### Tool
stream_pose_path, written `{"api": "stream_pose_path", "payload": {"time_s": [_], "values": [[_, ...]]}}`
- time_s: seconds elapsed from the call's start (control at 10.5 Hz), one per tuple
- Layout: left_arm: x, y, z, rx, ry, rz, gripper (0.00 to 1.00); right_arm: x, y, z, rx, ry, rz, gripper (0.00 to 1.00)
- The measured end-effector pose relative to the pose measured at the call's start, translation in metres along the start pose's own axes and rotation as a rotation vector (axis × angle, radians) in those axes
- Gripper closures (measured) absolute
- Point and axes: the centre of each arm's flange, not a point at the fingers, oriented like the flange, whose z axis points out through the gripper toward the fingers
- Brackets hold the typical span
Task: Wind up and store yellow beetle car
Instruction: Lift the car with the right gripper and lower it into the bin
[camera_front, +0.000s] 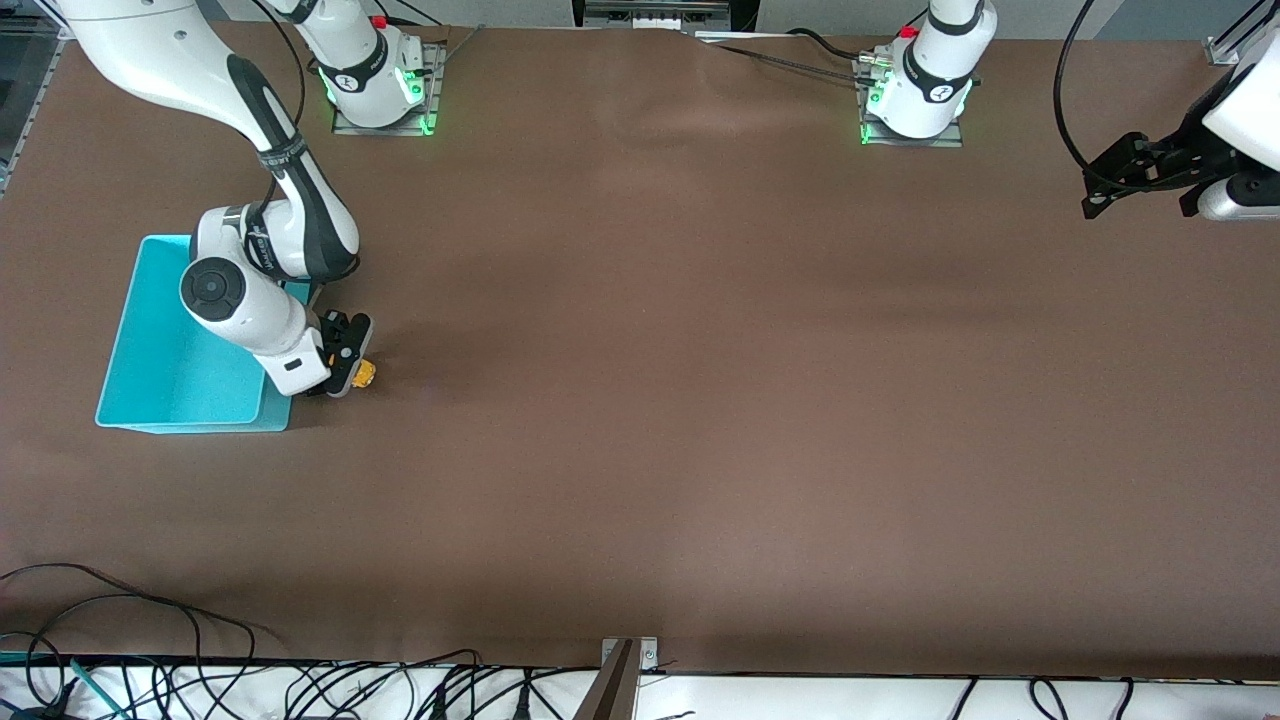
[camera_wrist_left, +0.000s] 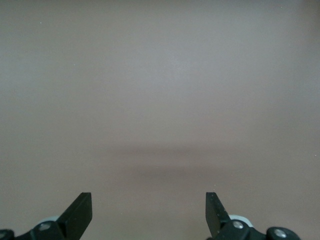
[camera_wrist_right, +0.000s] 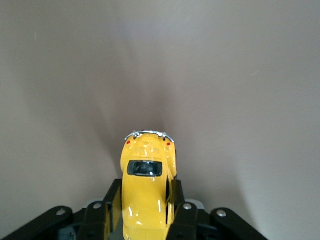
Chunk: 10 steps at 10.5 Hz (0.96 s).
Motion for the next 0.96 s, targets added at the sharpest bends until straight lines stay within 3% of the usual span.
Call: {"api": "stream_pose_path", "payload": {"time_s": [0.29, 0.48, 0.76, 0.96], "values": [[0.001, 0.004, 0.002, 0.001, -0.004, 0.002, 0.00, 0.012, 0.026, -0.117, 0.072, -0.011, 0.106, 0.57], [0.001, 0.003, 0.002, 0.001, -0.005, -0.001, 0.00, -0.013, 0.044, -0.172, 0.101, -0.030, 0.177, 0.57], [0.001, 0.000, 0.002, 0.000, -0.005, -0.006, 0.00, -0.121, 0.082, -0.134, 0.109, -0.081, 0.327, 0.57], [0.002, 0.000, 0.003, 0.000, -0.006, -0.008, 0.00, -0.166, 0.079, -0.069, 0.103, -0.097, 0.323, 0.57]]}}
